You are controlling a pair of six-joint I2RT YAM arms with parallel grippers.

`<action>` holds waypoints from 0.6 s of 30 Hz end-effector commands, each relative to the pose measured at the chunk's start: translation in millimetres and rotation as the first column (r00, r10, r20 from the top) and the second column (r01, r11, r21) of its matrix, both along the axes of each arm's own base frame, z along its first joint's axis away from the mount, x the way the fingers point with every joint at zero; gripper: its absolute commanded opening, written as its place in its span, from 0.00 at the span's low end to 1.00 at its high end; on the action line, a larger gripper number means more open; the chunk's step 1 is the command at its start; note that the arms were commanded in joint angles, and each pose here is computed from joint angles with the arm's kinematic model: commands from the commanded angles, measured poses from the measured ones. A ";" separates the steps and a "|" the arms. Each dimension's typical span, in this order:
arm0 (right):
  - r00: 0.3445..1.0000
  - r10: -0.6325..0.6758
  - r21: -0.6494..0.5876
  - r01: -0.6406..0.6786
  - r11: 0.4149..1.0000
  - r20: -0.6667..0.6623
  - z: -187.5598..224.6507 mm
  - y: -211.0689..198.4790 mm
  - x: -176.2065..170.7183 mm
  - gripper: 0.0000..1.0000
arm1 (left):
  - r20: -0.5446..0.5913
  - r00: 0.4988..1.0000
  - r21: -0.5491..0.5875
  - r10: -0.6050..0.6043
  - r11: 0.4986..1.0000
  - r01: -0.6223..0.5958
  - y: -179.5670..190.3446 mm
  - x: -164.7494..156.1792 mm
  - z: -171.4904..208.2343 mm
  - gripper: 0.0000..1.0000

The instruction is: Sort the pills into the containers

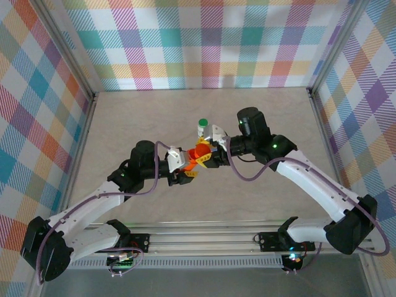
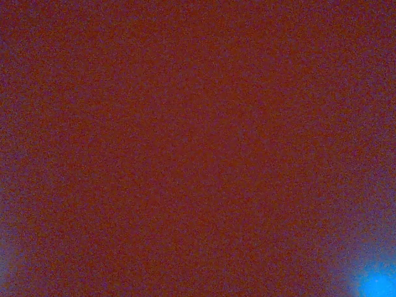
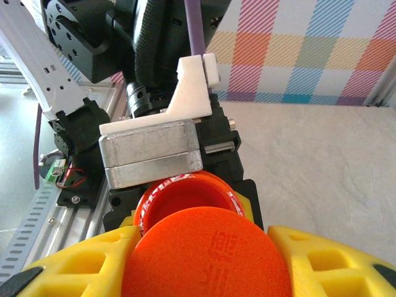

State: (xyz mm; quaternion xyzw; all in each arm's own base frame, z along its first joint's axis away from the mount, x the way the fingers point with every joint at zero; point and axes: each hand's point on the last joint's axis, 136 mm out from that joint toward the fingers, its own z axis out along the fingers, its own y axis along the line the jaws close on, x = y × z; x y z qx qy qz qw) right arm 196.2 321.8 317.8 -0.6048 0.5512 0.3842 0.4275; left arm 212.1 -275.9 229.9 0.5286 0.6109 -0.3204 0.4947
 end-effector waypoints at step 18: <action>0.990 0.128 -0.049 -0.131 0.990 -0.060 -11.8 8.5 -8.2 0.00 | 0.167 0.978 -0.106 -0.128 0.983 0.147 -21.7 -8.9 60.6 0.35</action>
